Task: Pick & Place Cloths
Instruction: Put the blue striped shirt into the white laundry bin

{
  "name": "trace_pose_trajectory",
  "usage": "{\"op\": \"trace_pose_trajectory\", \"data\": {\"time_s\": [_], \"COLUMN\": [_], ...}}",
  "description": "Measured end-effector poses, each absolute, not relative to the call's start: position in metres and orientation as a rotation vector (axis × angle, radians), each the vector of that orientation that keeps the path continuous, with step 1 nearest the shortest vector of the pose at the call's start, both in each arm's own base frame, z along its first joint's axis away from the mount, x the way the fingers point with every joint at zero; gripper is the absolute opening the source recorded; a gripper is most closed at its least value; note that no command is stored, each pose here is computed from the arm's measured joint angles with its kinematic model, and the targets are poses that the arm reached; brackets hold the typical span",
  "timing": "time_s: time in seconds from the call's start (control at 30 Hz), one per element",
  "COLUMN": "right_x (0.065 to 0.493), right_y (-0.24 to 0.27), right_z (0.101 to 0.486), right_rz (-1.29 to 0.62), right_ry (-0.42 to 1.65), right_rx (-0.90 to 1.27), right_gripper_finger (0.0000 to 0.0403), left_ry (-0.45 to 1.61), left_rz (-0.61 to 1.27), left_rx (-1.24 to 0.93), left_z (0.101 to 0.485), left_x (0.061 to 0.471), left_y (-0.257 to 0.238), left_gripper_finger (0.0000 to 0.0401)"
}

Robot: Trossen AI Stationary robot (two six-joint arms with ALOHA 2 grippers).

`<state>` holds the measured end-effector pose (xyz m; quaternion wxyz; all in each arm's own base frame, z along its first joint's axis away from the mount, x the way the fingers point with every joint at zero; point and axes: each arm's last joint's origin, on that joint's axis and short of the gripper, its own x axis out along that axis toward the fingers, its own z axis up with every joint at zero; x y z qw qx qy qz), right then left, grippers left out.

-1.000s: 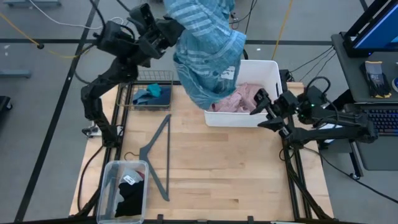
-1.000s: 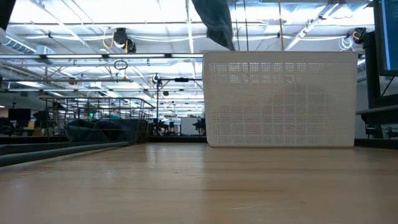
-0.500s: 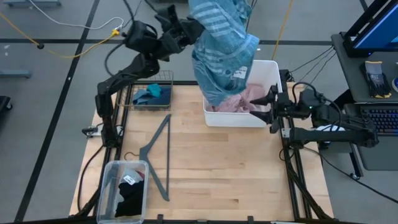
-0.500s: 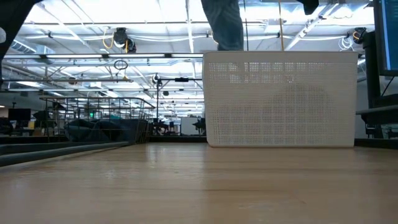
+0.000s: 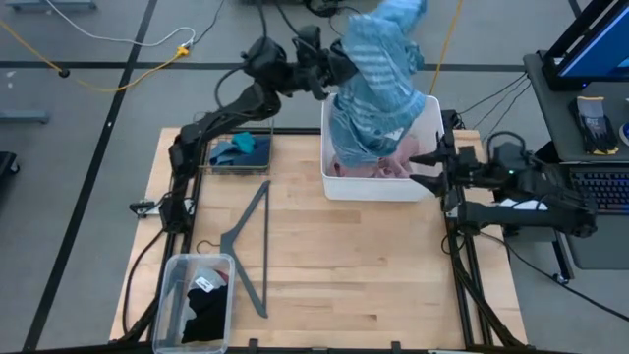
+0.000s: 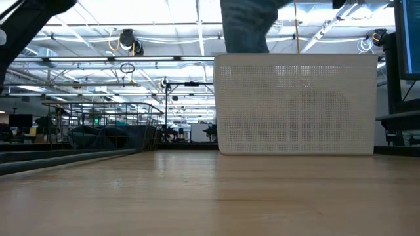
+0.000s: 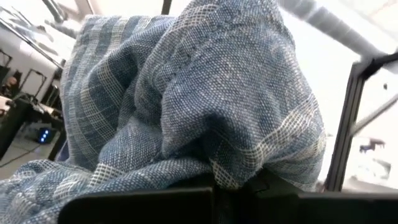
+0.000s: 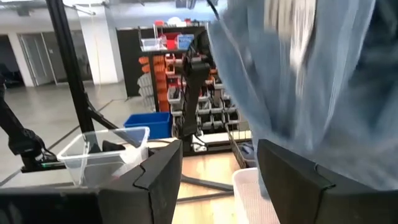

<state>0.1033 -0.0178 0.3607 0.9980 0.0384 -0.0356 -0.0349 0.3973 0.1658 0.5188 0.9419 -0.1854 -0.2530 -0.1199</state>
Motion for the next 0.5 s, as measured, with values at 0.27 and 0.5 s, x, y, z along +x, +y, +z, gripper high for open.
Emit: {"op": "trace_pose_trajectory", "data": {"time_s": [0.27,0.5], "right_x": [0.080,0.075], "right_y": [-0.013,-0.012], "right_z": [0.359,0.359], "right_rz": [-0.074,-0.074], "right_ry": [-0.078,-0.091], "right_rx": [0.086,0.100], "right_gripper_finger": [0.0201,0.0201], "left_ry": [-0.267,0.036], "left_rz": [-0.244,-0.086], "left_rx": [-0.296,-0.172], "left_z": [0.476,0.433], "left_x": [0.427,0.443], "left_y": [0.176,0.175], "left_gripper_finger": [0.0005,0.0005]}}
